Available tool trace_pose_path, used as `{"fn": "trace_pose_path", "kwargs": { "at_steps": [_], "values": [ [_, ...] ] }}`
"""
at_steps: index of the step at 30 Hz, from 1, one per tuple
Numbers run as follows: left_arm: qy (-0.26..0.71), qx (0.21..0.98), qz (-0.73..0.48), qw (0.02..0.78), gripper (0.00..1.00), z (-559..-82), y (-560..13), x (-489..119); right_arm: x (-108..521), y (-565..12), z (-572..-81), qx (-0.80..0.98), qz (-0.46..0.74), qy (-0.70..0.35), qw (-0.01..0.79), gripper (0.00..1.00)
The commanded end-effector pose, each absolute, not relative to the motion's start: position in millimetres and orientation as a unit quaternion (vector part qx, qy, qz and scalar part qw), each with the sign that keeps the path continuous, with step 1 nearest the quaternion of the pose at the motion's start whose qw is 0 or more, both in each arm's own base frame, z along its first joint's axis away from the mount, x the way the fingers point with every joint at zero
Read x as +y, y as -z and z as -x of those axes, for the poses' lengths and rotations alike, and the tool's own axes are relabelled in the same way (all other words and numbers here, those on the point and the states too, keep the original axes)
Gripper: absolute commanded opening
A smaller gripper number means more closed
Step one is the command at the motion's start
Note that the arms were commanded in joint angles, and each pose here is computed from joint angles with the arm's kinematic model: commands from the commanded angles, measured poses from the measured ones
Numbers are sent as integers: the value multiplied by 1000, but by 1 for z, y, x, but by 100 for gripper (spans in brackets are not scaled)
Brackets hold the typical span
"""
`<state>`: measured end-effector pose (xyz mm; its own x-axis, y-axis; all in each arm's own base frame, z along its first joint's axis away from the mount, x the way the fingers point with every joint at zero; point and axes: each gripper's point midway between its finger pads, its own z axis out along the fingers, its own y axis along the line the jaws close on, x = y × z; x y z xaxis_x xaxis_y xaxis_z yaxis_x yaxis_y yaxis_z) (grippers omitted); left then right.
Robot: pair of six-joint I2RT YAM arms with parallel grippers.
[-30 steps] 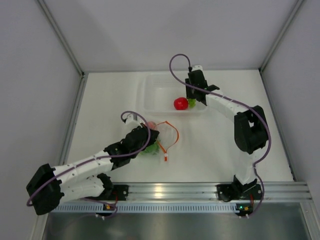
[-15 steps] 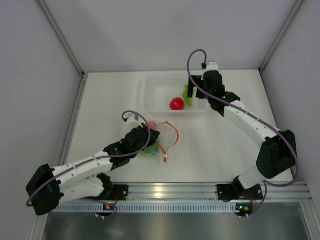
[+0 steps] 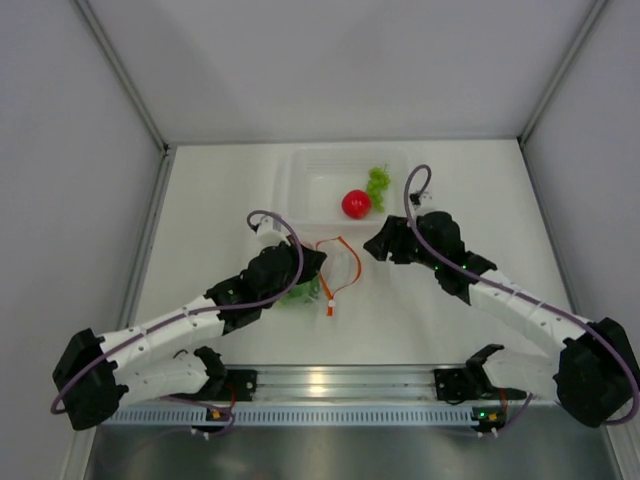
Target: Open the zip-top bag and remove the fake food
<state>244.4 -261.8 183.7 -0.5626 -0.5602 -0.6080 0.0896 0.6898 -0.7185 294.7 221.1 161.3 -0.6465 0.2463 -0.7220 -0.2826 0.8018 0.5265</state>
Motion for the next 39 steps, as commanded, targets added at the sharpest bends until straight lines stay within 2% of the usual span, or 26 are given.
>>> {"fn": "trace_pose_path", "kwargs": {
  "at_steps": [1,4,12,16,21,22,27,33,39],
  "values": [
    [404,780,126,460,0,-250,-223,-280,261,-220,-270,770,19,-440,461,65],
    [417,777,116,457,0,-250,-233,-287,274,-213,-245,759,32,-467,452,63],
    [457,772,91,432,0,-239,-250,-303,299,-194,-234,755,36,-466,460,56],
    [475,770,71,420,0,-230,-256,-309,319,-179,-229,766,70,-448,456,60],
    [489,771,55,404,0,-220,-255,-311,322,-167,-236,778,43,-410,475,64],
    [491,770,55,403,0,-219,-255,-310,325,-167,-234,777,32,-414,473,68],
    [498,772,43,392,0,-212,-253,-311,340,-164,-227,772,32,-427,470,74],
    [510,777,5,369,0,-203,-251,-324,349,-190,-211,713,37,-510,481,76],
    [526,771,-9,359,0,-199,-258,-331,359,-173,-216,733,55,-486,473,74]
  ]
}}
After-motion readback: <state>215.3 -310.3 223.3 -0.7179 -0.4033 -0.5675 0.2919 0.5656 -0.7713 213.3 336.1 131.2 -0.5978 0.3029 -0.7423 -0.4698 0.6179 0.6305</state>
